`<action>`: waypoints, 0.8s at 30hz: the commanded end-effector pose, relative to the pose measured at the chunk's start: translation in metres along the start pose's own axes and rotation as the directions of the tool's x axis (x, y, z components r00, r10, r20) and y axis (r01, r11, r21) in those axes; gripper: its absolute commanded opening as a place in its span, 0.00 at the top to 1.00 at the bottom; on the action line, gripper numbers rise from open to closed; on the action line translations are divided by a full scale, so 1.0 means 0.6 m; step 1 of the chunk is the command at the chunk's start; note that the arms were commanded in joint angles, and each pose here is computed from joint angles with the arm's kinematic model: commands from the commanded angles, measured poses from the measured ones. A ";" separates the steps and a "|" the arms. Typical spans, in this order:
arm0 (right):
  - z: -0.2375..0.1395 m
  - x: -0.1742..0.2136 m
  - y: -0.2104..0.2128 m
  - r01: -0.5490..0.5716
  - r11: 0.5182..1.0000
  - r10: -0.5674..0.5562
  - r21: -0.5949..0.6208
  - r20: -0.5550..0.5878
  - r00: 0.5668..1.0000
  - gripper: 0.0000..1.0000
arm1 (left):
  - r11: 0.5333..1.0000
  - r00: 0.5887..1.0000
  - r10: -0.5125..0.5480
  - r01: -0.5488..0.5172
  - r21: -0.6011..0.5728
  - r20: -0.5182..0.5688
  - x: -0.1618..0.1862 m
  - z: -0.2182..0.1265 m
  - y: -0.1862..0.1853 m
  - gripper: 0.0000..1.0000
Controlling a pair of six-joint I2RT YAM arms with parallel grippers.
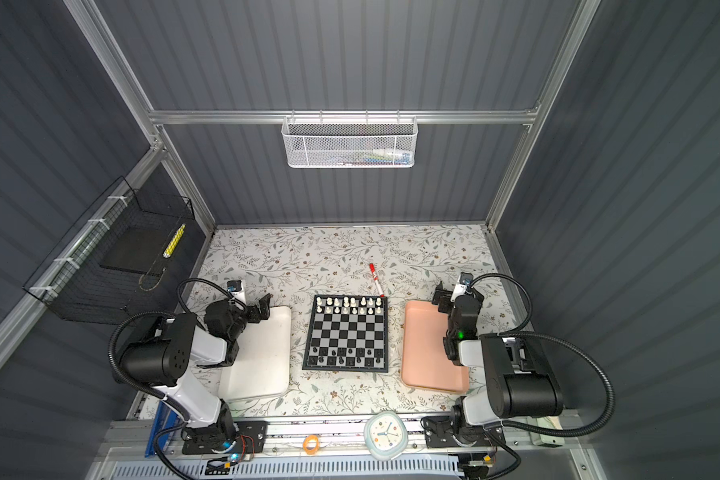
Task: Set up the chess pieces on the board
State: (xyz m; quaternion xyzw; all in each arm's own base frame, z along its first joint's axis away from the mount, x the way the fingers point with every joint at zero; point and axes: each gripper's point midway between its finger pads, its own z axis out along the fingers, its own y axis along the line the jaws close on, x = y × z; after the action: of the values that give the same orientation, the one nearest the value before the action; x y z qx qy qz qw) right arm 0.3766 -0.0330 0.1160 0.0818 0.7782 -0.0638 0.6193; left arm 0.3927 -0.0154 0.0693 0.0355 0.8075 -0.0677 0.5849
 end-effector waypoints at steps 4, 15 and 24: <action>0.003 -0.013 -0.002 0.001 1.000 -0.002 0.006 0.020 1.000 0.01 | 0.999 1.000 -0.014 0.014 -0.036 0.006 -0.014 0.013 0.015 0.01; 0.003 -0.012 -0.003 0.002 1.000 -0.002 0.008 0.018 1.000 0.01 | 0.999 0.999 0.001 -0.003 -0.047 -0.054 -0.008 0.031 0.013 0.00; 0.005 -0.012 -0.001 0.001 1.000 -0.001 -0.001 0.012 1.000 0.01 | 0.998 0.998 0.009 -0.013 -0.062 -0.070 -0.007 0.035 0.012 0.00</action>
State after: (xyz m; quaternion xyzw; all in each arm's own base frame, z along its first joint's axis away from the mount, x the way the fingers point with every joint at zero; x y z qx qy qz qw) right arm 0.3758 -0.0327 0.1125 0.0806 0.7829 -0.0635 0.6136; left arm 0.4101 -0.0111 0.0635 0.0194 0.8297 -0.0475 0.5559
